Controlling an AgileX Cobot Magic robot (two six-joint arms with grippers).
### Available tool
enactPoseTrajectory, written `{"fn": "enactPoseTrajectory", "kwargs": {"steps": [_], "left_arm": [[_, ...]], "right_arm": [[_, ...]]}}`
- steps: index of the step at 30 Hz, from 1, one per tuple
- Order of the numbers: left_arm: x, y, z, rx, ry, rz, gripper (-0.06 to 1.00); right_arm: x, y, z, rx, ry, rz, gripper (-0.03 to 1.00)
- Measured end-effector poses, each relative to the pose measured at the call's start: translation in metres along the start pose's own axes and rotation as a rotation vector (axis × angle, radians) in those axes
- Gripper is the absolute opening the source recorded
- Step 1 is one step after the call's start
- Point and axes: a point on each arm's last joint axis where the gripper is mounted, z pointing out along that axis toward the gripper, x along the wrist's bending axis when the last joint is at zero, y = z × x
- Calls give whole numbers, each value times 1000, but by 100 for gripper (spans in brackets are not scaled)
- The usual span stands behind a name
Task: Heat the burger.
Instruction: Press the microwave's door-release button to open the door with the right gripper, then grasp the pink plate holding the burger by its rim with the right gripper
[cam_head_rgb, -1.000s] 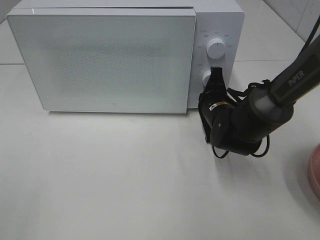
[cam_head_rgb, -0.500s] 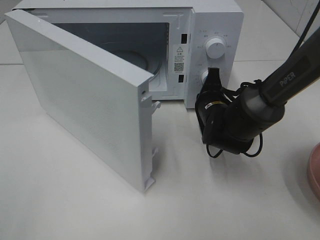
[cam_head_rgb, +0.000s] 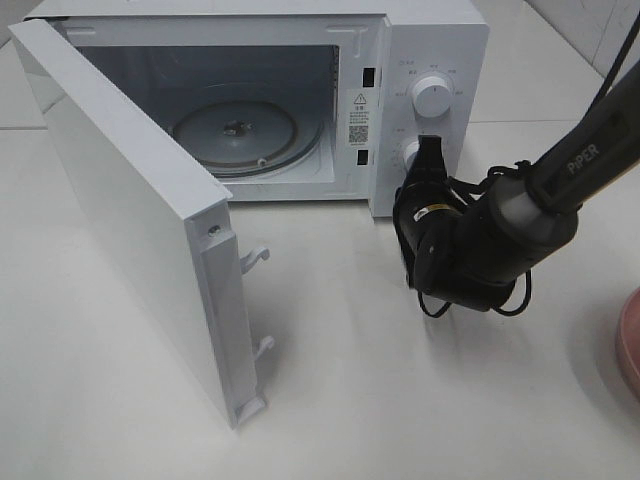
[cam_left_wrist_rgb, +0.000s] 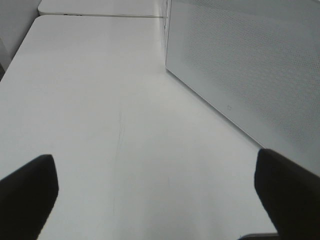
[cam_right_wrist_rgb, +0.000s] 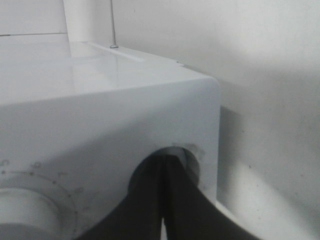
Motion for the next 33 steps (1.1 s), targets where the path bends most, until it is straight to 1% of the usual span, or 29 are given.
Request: {"fn": "enactPoseTrajectory", "kwargs": {"steps": [9, 16, 18, 21, 23, 24, 26, 29, 31, 32, 33], "left_arm": [[0, 0, 0, 0, 0, 0, 99], [0, 0, 0, 0, 0, 0, 99], [0, 0, 0, 0, 0, 0, 99], [0, 0, 0, 0, 0, 0, 99], [0, 0, 0, 0, 0, 0, 99], [0, 0, 0, 0, 0, 0, 99], [0, 0, 0, 0, 0, 0, 99], [0, 0, 0, 0, 0, 0, 99], [0, 0, 0, 0, 0, 0, 99], [0, 0, 0, 0, 0, 0, 99], [0, 0, 0, 0, 0, 0, 99]], "right_arm": [[6, 4, -8, 41, -30, -29, 1], [8, 7, -19, 74, -51, -82, 1], [17, 9, -31, 107, -41, -126, 1], [17, 9, -34, 114, -51, -139, 1], [14, 14, -45, 138, -116, -181, 1], [14, 14, -45, 138, -116, -181, 1], [15, 16, -54, 160, -148, -225, 1], [17, 18, -61, 175, -162, -258, 1], [22, 20, -70, 206, -180, -322, 1], [22, 20, -70, 206, -180, -322, 1], [25, 20, -73, 218, -179, -350, 1]]}}
